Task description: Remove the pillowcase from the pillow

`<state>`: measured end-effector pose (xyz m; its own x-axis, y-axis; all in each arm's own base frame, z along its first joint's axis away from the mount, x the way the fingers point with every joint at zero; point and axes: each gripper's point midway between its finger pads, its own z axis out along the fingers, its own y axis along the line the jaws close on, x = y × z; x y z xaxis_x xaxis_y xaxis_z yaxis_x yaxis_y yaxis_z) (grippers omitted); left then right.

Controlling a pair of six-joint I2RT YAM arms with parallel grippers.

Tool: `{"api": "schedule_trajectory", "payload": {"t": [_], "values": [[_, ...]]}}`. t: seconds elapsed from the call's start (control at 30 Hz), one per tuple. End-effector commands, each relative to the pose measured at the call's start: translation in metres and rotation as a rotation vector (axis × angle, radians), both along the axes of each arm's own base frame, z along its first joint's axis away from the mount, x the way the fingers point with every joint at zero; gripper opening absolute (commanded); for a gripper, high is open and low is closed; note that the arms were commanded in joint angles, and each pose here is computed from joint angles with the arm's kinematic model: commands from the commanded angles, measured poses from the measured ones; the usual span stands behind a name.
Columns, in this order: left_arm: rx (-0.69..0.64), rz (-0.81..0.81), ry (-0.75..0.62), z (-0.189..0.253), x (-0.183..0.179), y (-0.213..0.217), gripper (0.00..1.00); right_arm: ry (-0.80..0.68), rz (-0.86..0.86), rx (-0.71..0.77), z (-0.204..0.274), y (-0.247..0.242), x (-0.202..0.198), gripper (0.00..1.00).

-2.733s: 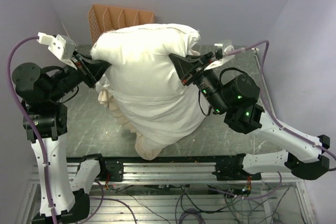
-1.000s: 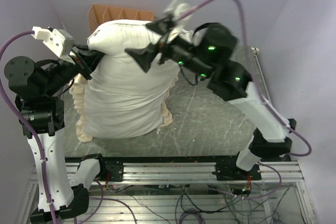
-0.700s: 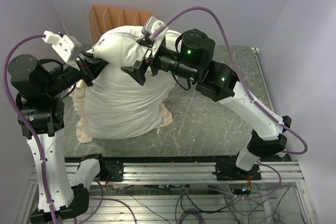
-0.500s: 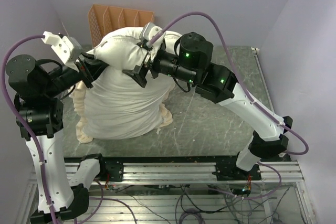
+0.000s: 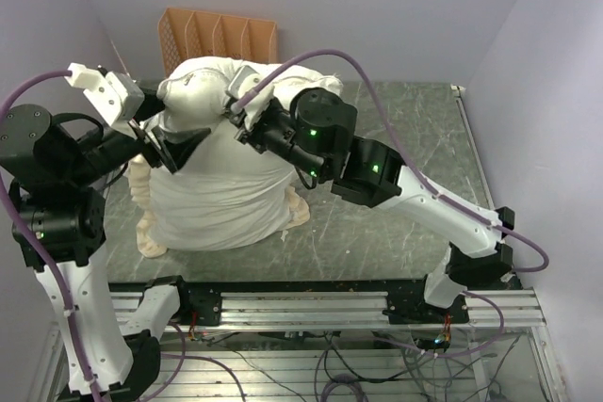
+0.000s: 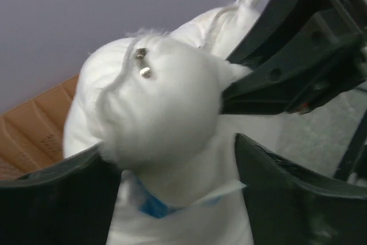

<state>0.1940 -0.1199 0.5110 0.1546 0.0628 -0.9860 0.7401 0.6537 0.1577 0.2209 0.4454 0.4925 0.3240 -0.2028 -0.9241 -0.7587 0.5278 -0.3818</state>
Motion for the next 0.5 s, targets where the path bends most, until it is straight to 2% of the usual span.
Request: {"api": "schedule_trajectory", "payload": {"t": [0.0,0.1,0.27,0.47], "values": [[0.138,0.019,-0.013,-0.017,-0.021,0.004,0.97,0.008,-0.093,0.125,0.018,-0.032,0.008,0.0],[0.29,0.154,0.036,-0.051,-0.004,0.032,0.99,0.008,-0.053,0.241,0.045,-0.062,-0.005,0.0],[0.499,0.225,0.088,-0.091,-0.004,0.059,0.99,0.01,-0.044,0.265,0.046,-0.089,-0.014,0.0],[0.529,0.306,0.048,-0.093,0.011,0.073,0.87,0.01,-0.025,0.296,0.05,-0.109,-0.025,0.0]]}}
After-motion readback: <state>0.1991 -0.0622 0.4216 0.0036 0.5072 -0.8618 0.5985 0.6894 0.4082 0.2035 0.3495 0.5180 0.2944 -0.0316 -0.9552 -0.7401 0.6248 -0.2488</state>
